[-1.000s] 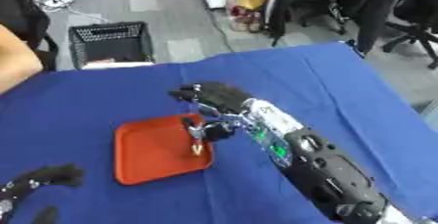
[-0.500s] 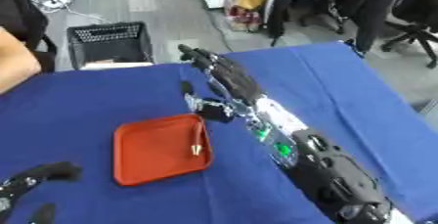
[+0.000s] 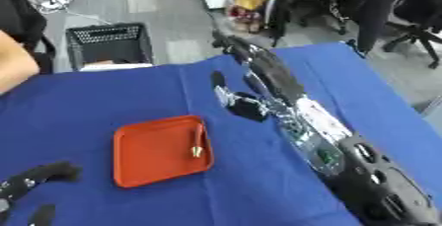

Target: Pick up objects on the table and place them in the box.

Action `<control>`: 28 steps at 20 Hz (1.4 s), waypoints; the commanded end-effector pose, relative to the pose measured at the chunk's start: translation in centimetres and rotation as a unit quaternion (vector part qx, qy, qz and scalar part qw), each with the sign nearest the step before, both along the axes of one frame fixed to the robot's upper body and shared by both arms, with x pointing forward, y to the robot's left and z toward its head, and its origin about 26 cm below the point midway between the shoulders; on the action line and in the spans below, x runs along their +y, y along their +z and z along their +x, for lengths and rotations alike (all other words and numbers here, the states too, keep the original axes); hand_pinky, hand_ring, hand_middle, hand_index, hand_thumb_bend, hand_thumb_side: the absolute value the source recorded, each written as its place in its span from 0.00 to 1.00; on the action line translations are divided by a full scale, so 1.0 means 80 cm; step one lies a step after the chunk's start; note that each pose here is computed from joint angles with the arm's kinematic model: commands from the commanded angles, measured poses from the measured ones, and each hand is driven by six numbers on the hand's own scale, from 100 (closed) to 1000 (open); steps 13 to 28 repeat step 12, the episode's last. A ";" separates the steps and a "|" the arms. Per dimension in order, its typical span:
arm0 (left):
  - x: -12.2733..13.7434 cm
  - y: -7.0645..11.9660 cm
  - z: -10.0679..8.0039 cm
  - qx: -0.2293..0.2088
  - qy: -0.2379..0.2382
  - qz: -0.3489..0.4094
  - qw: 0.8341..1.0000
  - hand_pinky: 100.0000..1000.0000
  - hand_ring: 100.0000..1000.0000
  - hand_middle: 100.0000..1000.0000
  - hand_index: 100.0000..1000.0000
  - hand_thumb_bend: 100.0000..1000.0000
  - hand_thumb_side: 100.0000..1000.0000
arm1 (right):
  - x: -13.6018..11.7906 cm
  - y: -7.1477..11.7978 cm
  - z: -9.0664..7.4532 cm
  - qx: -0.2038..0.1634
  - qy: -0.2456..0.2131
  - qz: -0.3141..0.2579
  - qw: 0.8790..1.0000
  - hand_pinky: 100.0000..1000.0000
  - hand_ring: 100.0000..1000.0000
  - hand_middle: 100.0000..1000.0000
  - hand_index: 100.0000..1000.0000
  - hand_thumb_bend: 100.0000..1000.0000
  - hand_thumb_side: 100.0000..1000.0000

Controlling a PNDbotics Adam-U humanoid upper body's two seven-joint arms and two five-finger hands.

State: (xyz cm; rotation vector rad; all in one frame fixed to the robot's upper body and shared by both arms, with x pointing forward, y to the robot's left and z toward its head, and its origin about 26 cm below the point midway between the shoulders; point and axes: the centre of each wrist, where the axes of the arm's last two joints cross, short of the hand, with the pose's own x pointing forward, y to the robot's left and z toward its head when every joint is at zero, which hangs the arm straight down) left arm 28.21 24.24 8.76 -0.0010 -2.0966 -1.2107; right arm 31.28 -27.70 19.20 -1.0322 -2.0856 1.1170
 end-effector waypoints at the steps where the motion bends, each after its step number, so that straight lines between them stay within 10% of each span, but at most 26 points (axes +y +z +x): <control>1: 0.003 0.006 0.000 -0.010 0.004 0.004 1.000 0.90 0.78 0.84 1.00 0.00 0.66 | -0.015 0.029 -0.024 -0.029 0.025 -0.019 0.999 0.66 0.75 0.80 0.98 0.00 0.07; 9: 0.003 0.006 0.000 -0.009 0.006 0.005 1.000 0.89 0.77 0.84 1.00 0.00 0.66 | -0.056 0.019 -0.040 -0.068 0.091 -0.016 0.993 0.66 0.74 0.79 0.97 0.00 0.06; 28: 0.002 0.005 0.001 -0.008 0.005 0.005 1.000 0.89 0.77 0.84 1.00 0.00 0.67 | -0.063 0.012 -0.044 -0.065 0.091 -0.013 0.994 0.66 0.74 0.79 0.97 0.00 0.08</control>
